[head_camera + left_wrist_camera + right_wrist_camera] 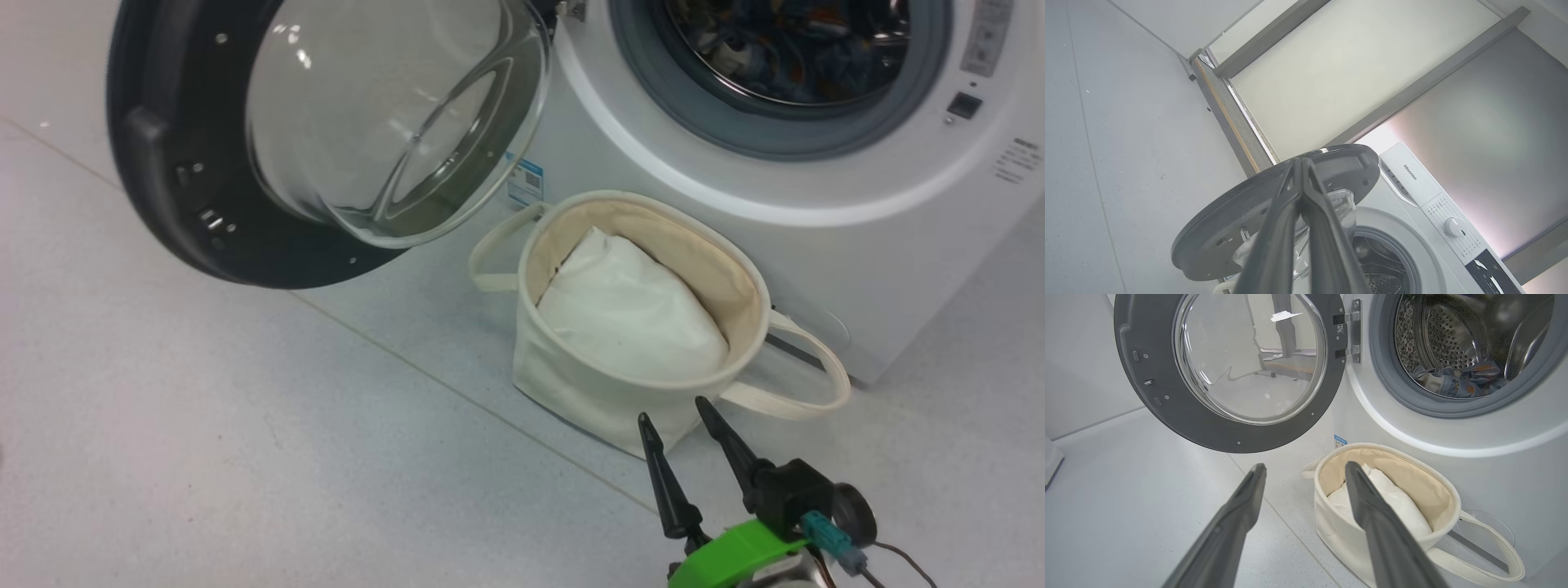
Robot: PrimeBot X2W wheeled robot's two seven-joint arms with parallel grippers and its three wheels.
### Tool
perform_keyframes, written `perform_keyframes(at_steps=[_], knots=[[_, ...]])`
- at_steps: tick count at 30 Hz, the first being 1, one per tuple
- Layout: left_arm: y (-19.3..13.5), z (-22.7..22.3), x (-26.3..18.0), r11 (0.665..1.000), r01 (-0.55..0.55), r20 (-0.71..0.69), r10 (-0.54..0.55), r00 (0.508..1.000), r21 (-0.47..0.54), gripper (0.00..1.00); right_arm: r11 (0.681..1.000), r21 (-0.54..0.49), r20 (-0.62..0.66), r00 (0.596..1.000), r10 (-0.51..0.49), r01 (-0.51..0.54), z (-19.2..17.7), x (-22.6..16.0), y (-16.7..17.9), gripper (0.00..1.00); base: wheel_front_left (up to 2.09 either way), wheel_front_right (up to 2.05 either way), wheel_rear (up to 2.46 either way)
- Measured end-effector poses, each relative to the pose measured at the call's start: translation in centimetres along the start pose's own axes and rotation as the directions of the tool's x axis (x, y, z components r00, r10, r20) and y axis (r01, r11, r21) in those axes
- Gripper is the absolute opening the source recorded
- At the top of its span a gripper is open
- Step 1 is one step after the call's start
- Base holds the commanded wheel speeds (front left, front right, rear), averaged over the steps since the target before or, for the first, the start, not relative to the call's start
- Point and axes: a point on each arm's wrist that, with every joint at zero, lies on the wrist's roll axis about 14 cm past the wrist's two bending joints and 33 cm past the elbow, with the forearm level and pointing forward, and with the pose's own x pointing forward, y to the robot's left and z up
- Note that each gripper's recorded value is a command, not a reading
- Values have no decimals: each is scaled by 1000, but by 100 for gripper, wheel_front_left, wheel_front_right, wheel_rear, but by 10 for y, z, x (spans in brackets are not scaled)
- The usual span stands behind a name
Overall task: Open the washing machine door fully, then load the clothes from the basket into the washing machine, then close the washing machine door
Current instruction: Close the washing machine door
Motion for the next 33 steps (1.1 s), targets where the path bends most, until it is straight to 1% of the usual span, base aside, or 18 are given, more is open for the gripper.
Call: perform_keyframes(at_steps=[1,4,8,14,21,26,33], knots=[[3,4,8,1000,-12,-7,12,1000,1,0,1000,-7,-4,1000,-5,5,-1,-1,-2,100,0,0,0],[11,8,31,998,-54,-38,53,998,-40,0,999,-25,-8,1000,-24,23,-4,-3,-10,100,0,0,0],[16,8,58,994,-102,-34,100,994,-46,0,997,-46,7,999,-53,54,0,-1,-25,100,0,0,0],[16,-18,93,985,-143,-73,136,988,-100,0,992,-45,-27,992,-120,119,-13,-14,-47,100,0,0,0],[17,-47,117,977,-180,-115,167,979,-112,0,981,-64,-47,981,-189,186,-20,-31,-71,100,0,0,0],[17,-61,130,974,-196,-132,180,975,-114,0,961,-77,-66,961,-269,264,-26,-46,-101,100,0,0,0],[19,-86,145,971,-215,-156,198,968,-106,0,955,-91,-94,952,-290,282,-37,-56,-114,100,0,0,0]])
